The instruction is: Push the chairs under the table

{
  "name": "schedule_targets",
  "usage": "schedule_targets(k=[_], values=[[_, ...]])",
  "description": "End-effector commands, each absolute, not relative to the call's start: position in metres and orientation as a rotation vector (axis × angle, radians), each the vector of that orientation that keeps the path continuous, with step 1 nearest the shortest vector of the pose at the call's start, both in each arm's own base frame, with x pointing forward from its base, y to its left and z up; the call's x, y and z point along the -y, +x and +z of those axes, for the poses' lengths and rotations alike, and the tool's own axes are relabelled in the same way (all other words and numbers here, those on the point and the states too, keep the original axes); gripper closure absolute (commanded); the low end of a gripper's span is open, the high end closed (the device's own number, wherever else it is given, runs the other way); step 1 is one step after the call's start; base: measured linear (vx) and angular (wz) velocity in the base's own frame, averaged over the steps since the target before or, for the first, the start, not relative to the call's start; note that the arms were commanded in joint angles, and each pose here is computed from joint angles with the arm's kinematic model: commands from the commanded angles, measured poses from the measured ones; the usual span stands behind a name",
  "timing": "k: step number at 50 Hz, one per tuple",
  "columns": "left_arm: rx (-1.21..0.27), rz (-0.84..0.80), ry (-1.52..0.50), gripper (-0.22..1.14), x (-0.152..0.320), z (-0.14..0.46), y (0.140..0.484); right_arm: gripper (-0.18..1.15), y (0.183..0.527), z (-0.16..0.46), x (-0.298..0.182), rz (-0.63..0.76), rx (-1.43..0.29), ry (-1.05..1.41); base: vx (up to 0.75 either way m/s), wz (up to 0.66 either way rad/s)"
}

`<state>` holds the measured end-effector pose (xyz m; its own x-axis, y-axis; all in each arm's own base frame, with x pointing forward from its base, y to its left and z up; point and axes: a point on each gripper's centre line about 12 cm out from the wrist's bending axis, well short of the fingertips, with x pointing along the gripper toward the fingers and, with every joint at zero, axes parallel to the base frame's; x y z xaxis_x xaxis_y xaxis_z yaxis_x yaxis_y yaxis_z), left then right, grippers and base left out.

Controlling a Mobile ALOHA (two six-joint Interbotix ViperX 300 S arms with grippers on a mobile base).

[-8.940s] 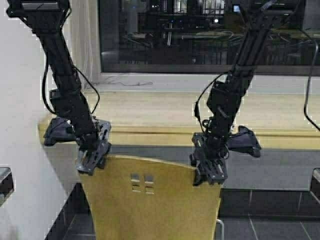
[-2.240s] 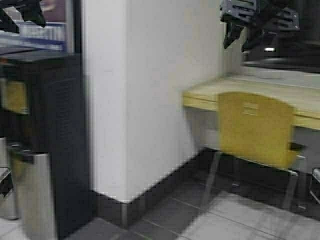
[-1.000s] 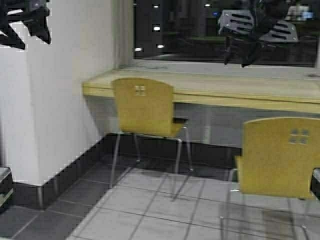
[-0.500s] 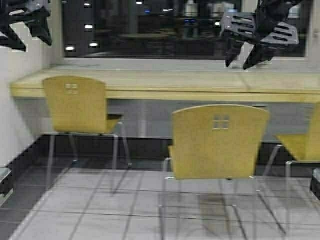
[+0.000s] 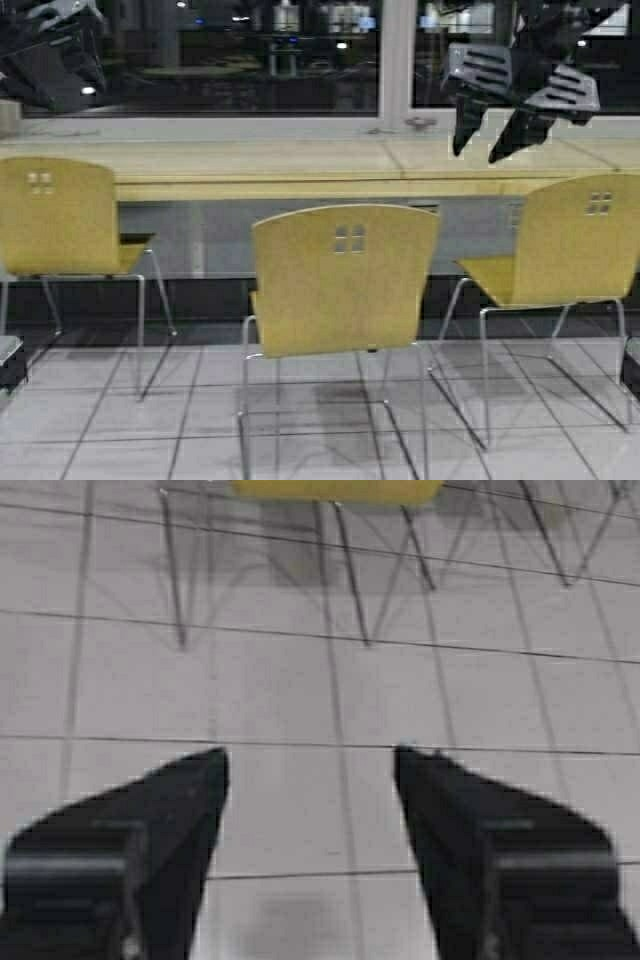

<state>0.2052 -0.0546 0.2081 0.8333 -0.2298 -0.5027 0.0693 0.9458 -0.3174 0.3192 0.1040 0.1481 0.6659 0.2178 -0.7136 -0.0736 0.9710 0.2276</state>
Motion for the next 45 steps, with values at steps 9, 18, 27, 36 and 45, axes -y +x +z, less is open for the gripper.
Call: schedule_targets(k=[9, 18, 27, 36, 45], values=[[-0.628, -0.108, -0.407, 0.05, 0.058, 0.19, 0.22, 0.17, 0.327, 0.131, -0.108, 0.076, -0.849, 0.388, 0.06, -0.13], [-0.682, -0.059, -0.461, 0.05, 0.06, 0.171, 0.236, 0.17, 0.327, 0.128, -0.11, 0.067, -0.841, 0.425, 0.1, -0.05], [-0.725, 0.018, -0.565, 0.05, 0.067, 0.153, 0.265, 0.17, 0.336, 0.133, -0.111, 0.034, -0.799, 0.525, 0.15, -0.03], [-0.806, 0.046, -0.625, 0.05, 0.092, 0.129, 0.294, 0.17, 0.34, 0.134, -0.112, 0.01, -0.788, 0.577, 0.21, 0.06], [-0.864, 0.052, -0.672, 0.05, 0.123, 0.107, 0.311, 0.17, 0.336, 0.13, -0.109, -0.025, -0.788, 0.636, 0.25, 0.11]])
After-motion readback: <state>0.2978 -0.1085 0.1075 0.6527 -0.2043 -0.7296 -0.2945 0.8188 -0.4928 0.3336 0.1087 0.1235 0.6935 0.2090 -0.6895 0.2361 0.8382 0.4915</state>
